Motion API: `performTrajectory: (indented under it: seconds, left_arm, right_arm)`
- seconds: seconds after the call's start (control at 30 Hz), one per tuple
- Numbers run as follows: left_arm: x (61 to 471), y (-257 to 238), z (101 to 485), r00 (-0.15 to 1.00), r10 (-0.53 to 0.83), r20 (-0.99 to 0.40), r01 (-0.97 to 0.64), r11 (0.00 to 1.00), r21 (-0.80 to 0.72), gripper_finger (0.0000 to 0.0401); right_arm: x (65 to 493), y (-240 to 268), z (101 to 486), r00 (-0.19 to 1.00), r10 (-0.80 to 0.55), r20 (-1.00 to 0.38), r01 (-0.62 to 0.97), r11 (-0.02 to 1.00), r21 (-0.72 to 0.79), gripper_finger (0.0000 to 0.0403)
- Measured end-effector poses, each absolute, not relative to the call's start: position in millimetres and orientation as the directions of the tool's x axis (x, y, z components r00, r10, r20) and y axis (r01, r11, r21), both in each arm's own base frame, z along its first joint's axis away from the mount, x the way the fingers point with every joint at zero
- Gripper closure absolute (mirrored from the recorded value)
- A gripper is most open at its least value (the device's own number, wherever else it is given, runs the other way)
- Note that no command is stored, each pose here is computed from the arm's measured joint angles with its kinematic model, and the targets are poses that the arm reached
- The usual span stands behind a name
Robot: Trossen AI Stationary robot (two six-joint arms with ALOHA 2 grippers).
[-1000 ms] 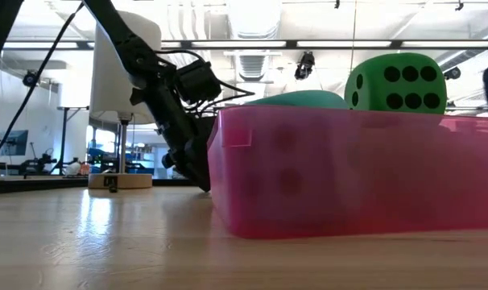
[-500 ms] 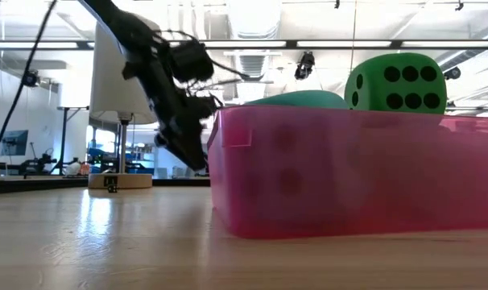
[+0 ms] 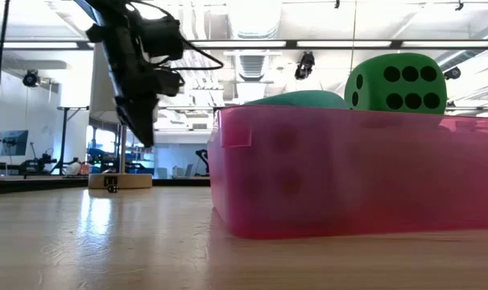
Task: Pick & Place Dice
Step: Put the left small black dice into the pink bin
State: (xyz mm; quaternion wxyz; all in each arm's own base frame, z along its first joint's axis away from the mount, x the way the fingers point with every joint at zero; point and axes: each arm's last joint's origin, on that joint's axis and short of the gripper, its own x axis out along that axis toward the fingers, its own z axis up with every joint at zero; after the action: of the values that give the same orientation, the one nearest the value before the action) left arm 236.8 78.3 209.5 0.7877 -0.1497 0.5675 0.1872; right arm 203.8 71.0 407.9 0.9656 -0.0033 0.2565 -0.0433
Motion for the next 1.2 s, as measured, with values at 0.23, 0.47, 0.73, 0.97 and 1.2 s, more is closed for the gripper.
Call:
performTrajectory:
  seconds: [0.23, 0.47, 0.73, 0.97, 1.2]
  left_arm:
    - [223, 78, 208, 0.174, 0.092, -0.981, -0.385, 0.923, 0.018, 0.0215]
    - [217, 89, 207, 0.141, 0.085, -0.986, -0.333, 0.942, 0.034, 0.0226]
    - [206, 109, 207, 0.151, 0.050, -0.987, -0.419, 0.908, -0.018, 0.0236]
    - [201, 116, 206, 0.176, -0.009, -0.984, -0.509, 0.855, -0.099, 0.0227]
    - [192, 108, 181, 0.131, -0.037, -0.991, -0.720, 0.683, -0.121, 0.0222]
  right_arm:
    - [204, 71, 408, 0.865, -0.085, -0.495, 0.082, 0.996, -0.028, 0.0312]
    - [204, 71, 408, 0.865, -0.086, -0.495, 0.082, 0.996, -0.029, 0.0323]
    - [204, 71, 408, 0.865, -0.085, -0.495, 0.082, 0.996, -0.029, 0.0330]
    - [204, 71, 408, 0.865, -0.085, -0.495, 0.082, 0.996, -0.028, 0.0319]
    - [204, 71, 408, 0.865, -0.085, -0.494, 0.082, 0.996, -0.028, 0.0312]
